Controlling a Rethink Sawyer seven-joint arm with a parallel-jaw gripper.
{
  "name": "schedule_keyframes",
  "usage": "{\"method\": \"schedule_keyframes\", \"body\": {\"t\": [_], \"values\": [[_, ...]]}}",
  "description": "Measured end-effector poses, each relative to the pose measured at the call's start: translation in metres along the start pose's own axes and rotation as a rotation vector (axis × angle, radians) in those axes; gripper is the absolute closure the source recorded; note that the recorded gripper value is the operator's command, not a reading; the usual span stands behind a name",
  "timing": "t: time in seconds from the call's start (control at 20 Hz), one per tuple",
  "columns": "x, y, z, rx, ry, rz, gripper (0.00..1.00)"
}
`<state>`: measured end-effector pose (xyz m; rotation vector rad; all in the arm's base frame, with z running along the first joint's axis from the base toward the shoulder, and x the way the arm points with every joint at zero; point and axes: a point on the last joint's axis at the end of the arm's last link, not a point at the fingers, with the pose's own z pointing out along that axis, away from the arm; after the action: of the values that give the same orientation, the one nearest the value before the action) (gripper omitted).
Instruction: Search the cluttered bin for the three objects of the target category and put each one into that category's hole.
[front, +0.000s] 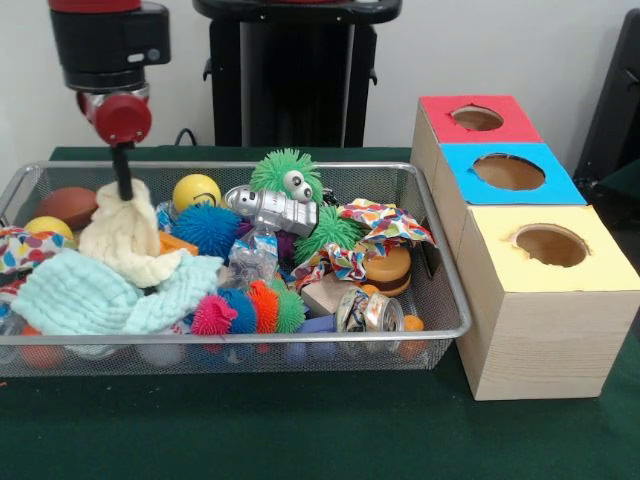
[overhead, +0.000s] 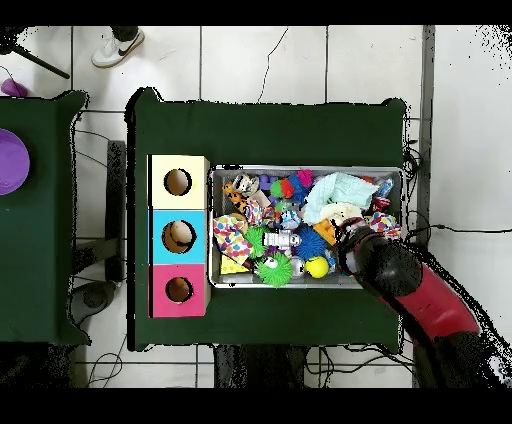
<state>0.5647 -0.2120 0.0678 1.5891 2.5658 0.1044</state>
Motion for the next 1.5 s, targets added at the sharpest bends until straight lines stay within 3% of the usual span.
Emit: {"method": "schedule_keyframes", "body": {"t": [0.25,0.35,0.8,1.1,1.5], "values": [[0.036,0.032,-0.016,-0.007,0.012,-0.001,1.00],[0.058,0.058,-0.027,-0.022,0.016,0.007,1.00],[0.097,0.103,-0.042,-0.052,0.038,0.075,1.00],[0.110,0.118,-0.042,-0.069,0.052,0.150,1.00],[0.119,0.143,-0.039,-0.110,0.005,0.265,1.00]]}}
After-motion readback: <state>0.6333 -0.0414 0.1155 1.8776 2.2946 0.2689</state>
